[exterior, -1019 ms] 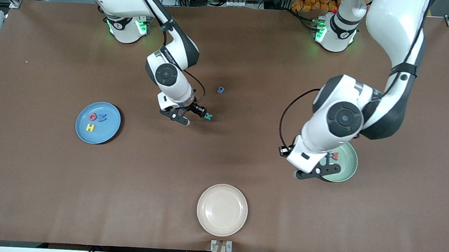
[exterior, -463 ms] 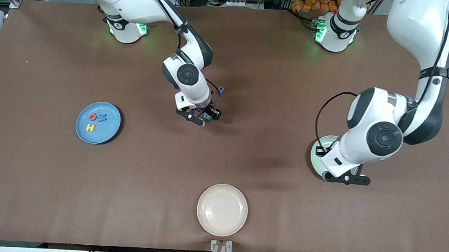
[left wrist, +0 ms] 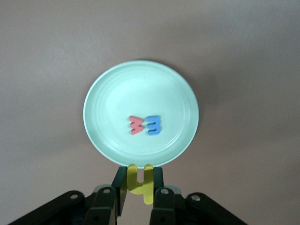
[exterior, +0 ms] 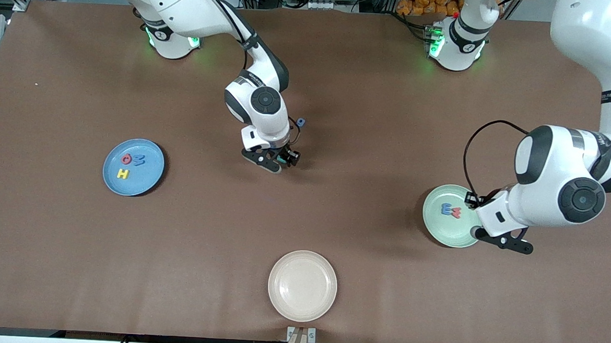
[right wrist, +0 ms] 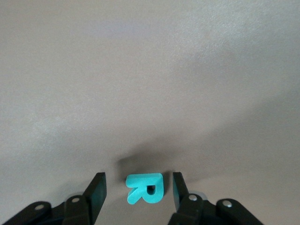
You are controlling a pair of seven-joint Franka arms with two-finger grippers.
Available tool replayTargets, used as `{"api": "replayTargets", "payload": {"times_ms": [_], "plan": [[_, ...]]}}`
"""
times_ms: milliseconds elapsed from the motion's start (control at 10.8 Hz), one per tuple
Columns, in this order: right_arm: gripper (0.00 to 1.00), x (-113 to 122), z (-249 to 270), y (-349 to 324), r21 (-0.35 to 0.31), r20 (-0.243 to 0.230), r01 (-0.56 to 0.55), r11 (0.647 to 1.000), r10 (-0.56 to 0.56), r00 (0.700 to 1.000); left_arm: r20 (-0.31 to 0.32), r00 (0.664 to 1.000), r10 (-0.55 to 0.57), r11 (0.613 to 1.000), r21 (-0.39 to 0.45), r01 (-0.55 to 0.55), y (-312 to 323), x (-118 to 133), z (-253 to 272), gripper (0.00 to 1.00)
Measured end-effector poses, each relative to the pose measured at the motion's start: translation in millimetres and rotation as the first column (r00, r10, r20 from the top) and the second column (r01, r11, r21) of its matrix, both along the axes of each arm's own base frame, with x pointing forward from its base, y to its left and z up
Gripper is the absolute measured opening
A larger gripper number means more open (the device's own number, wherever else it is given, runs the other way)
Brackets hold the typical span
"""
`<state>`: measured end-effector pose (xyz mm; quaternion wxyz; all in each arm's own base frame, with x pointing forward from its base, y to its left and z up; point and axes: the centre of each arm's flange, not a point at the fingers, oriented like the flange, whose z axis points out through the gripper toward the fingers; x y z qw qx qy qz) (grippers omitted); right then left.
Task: Sort uppercase to blue plate, lowercase to green plate
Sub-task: 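Release the u on the green plate while the right gripper lifts R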
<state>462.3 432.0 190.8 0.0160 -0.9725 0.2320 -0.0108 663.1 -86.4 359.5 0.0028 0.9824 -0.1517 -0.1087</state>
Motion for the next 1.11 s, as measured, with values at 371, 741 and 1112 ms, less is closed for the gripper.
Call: {"api": "replayTargets", "payload": {"times_ms": [371,741,1112], "plan": [[0.62,-1.0,-7.5,-0.6,-0.006,-0.008,-0.001,1.0,0.001,1.0,-0.028,0.997,-0.078,0.997,-0.02,0.078,28.3,-12.7,-39.8,0.26],[0.57,-2.1,-11.2,0.7,-0.005,-0.006,-0.007,1.0,0.007,1.0,0.018,0.996,-0.086,0.995,-0.056,0.087,47.8,-25.5,-85.5,0.26],[0.37,-1.6,-10.5,1.4,-0.005,-0.003,-0.009,1.0,0.009,1.0,0.051,0.994,-0.096,0.994,-0.054,0.099,39.6,-32.3,-122.6,0.26]]}}
